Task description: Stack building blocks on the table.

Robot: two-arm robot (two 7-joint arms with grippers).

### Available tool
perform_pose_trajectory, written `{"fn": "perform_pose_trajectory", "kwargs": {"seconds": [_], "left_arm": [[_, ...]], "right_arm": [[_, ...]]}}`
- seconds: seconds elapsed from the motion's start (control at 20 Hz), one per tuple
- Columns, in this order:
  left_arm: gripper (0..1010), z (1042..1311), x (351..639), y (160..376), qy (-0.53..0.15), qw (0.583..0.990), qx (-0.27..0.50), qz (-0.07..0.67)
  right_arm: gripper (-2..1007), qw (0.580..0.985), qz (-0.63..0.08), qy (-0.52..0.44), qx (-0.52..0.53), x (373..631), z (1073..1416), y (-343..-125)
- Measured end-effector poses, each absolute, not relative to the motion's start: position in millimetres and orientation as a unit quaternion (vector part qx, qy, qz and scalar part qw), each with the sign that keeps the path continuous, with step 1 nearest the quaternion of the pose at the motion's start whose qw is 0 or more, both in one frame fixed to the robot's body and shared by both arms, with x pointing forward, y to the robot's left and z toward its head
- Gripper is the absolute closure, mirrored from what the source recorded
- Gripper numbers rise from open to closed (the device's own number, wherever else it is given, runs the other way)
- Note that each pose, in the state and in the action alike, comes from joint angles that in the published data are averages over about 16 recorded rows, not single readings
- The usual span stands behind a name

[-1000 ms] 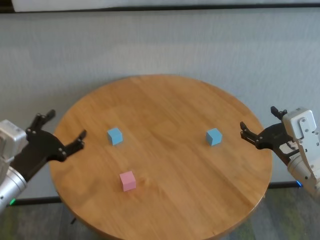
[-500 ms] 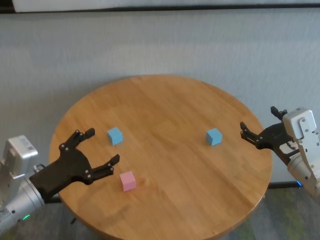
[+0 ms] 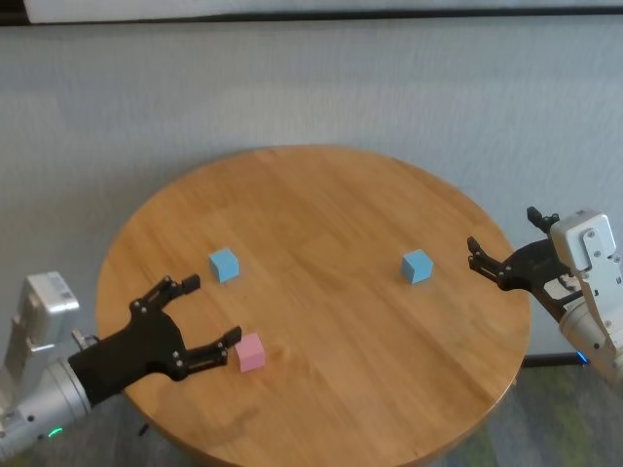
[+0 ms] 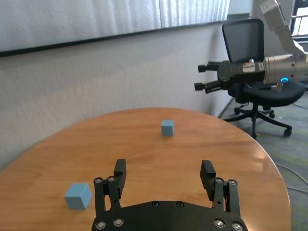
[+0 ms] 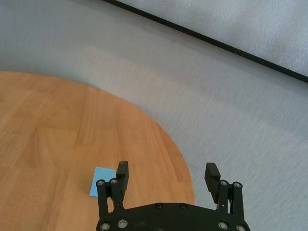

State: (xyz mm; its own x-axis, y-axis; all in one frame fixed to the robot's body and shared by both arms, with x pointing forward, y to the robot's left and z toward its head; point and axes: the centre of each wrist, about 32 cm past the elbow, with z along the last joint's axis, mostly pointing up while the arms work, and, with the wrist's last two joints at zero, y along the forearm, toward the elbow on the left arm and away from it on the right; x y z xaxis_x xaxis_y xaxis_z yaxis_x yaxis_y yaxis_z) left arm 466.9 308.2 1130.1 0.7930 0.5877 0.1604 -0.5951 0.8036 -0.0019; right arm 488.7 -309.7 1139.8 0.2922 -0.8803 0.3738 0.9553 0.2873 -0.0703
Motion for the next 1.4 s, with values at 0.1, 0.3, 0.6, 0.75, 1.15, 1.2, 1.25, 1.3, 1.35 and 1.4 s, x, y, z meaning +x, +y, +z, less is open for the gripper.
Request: {"fn": "perform_pose_trajectory", "kwargs": {"seconds": [0.1, 0.3, 0.6, 0.75, 1.15, 1.2, 1.25, 1.3, 1.35, 1.4], "left_arm": [[10, 1129, 469, 307, -0.073, 0.949, 0.035, 0.305], [10, 1128, 475, 302, -0.069, 0.952, 0.069, 0.289], [10, 1127, 486, 292, -0.064, 0.952, 0.128, 0.272], [10, 1127, 492, 288, -0.062, 0.949, 0.153, 0.268], [10, 1126, 506, 286, -0.056, 0.946, 0.177, 0.267], [10, 1126, 508, 286, -0.056, 0.946, 0.176, 0.268], [10, 1126, 509, 286, -0.055, 0.946, 0.174, 0.267], [10, 1125, 510, 286, -0.054, 0.946, 0.173, 0.267], [10, 1125, 511, 286, -0.054, 0.947, 0.172, 0.267], [10, 1125, 512, 286, -0.053, 0.947, 0.171, 0.266]], "right_arm": [[4, 0.791, -0.580, -0.132, -0.142, 489, 1140, -310], [4, 0.791, -0.580, -0.132, -0.142, 489, 1140, -310], [5, 0.791, -0.580, -0.132, -0.142, 489, 1140, -310], [5, 0.791, -0.580, -0.132, -0.142, 489, 1140, -310], [5, 0.791, -0.580, -0.132, -0.142, 489, 1140, -310], [5, 0.791, -0.580, -0.132, -0.142, 489, 1140, -310], [4, 0.791, -0.580, -0.132, -0.142, 489, 1140, -310], [4, 0.791, -0.580, -0.132, -0.142, 489, 1140, -310], [4, 0.791, -0.580, -0.132, -0.142, 489, 1140, -310], [5, 0.791, -0.580, -0.132, -0.142, 489, 1140, -310]]}}
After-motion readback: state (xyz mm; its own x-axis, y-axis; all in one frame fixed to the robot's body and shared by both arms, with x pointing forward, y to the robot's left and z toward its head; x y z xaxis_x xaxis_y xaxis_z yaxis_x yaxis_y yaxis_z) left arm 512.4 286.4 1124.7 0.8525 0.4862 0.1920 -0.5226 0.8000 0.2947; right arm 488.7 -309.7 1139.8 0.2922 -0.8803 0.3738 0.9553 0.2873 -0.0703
